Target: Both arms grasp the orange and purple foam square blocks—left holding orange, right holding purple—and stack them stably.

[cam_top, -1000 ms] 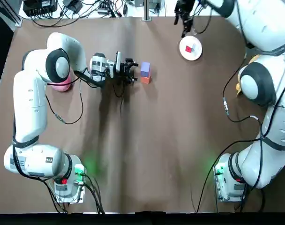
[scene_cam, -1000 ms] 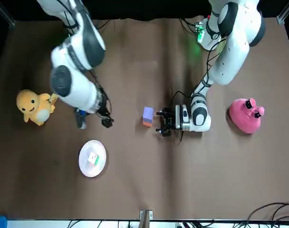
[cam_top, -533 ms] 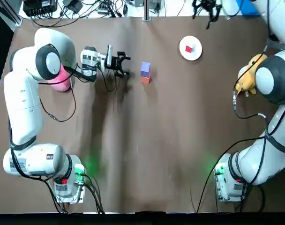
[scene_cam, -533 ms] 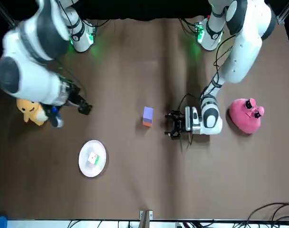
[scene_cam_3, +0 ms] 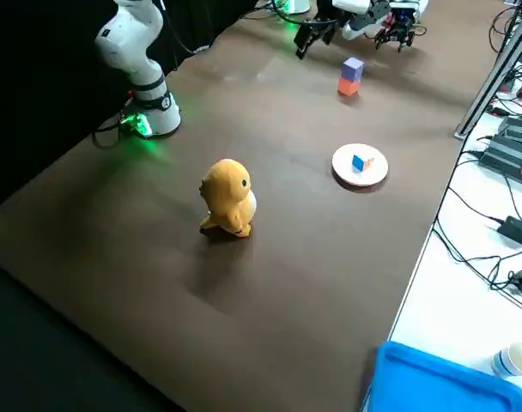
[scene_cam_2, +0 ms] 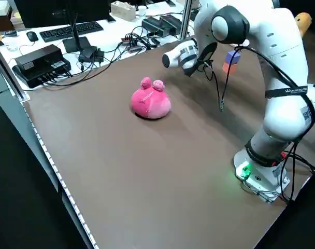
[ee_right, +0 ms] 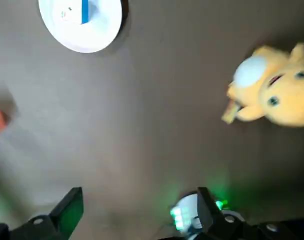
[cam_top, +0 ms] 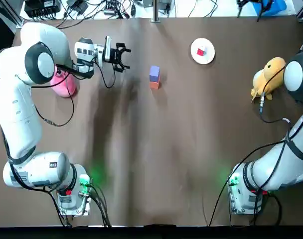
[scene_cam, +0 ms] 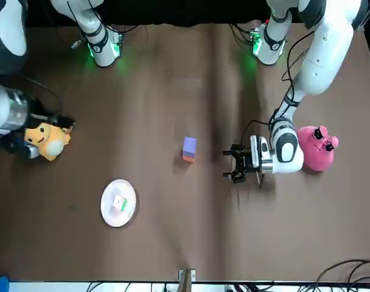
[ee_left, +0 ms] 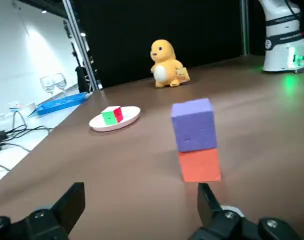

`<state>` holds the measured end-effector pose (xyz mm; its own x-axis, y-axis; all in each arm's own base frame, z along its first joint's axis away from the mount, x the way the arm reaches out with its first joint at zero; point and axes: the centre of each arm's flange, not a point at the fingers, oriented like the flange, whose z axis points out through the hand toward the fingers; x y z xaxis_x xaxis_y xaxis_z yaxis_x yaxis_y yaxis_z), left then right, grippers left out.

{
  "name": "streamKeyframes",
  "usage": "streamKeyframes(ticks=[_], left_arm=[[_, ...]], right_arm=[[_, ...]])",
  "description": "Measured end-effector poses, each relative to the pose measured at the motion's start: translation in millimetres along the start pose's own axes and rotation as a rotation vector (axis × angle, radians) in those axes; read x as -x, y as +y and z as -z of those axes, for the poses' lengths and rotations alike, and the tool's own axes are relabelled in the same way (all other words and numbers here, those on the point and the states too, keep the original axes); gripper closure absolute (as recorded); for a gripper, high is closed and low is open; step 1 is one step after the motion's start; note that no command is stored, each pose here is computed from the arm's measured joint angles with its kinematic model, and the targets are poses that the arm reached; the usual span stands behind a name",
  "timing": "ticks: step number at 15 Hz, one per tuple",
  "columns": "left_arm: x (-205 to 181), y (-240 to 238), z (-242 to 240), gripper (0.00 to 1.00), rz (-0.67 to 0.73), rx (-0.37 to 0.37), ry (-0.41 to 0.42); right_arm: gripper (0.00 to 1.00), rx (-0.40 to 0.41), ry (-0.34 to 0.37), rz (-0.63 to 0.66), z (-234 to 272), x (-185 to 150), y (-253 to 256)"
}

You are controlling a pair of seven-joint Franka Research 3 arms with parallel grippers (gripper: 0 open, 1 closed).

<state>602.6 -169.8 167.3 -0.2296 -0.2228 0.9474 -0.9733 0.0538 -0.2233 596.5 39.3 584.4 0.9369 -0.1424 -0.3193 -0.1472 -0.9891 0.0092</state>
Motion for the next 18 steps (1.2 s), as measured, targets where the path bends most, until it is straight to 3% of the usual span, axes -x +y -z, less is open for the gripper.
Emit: streamKeyframes(ticks=[2, 6, 10, 18], left_arm=[[-10, -6, 19, 0.01, 0.024, 0.003, -0.025], [-36, -18, 53, 0.01, 0.173, 0.037, -0.098], [-66, -26, 78, 0.01, 0.311, 0.068, -0.193], [-146, -40, 142, 0.01, 0.511, 0.036, -0.444]], right_arm=[[0.0, 0.01, 0.036, 0.087, 18, 10, 26], [0.0, 0.027, 0.113, 0.103, 57, 49, 62], [0.0, 0.01, 0.183, 0.113, 45, 47, 68], [0.0, -0.012, 0.198, 0.091, 31, 58, 86]])
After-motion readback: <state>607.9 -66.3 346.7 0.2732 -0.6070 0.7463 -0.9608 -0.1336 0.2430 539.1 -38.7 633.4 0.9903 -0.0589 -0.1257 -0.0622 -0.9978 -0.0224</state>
